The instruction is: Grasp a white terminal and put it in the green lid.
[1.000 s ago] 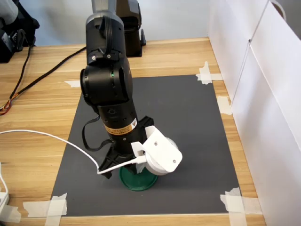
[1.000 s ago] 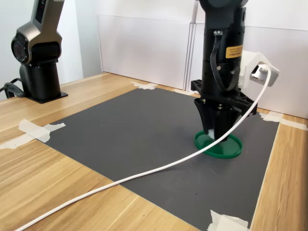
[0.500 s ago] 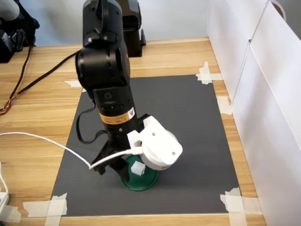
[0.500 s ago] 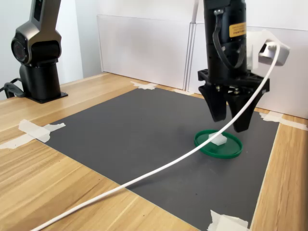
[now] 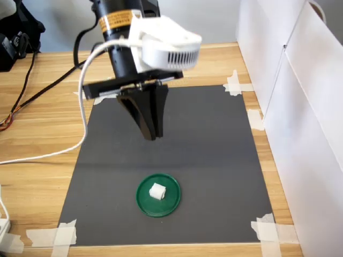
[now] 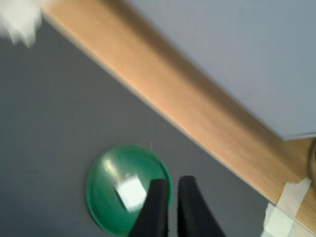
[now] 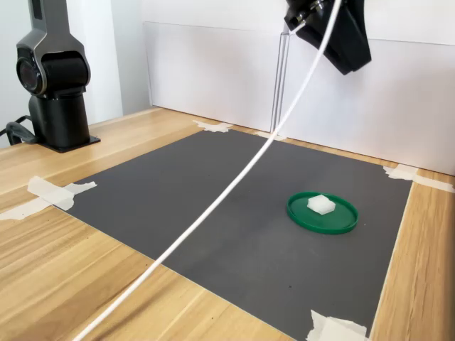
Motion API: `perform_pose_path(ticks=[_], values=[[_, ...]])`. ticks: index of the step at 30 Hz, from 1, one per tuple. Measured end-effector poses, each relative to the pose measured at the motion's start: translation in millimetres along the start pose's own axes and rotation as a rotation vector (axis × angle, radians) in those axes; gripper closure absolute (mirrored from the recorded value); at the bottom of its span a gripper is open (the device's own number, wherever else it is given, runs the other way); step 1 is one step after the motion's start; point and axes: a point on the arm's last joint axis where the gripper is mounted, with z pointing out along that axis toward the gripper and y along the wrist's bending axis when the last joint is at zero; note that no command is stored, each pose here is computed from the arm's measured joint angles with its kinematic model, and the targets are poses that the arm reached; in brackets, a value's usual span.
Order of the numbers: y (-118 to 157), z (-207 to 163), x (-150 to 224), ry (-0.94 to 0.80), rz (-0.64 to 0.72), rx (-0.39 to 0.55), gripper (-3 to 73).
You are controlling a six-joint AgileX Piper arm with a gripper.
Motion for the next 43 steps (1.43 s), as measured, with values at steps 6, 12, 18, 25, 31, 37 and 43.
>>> perform_pose_path(ticks=[6,12,18,25,31,37,43], values=[[17.6,-70.2,11.9,-0.264,0.253,0.149,71.5],[45.5,-132.1,43.8,-0.432,0.446,0.207,71.6],[81.6,-158.7,93.4,-0.475,0.507,0.212,71.6],[114.8,-166.9,152.8,-0.471,0.491,0.279,71.6],[126.5,-171.0,173.5,-0.499,0.494,0.328,71.6],[140.7,-161.0,196.7,-0.476,0.498,0.320,71.6],[153.1,-155.6,215.6,-0.492,0.494,0.324,71.6]])
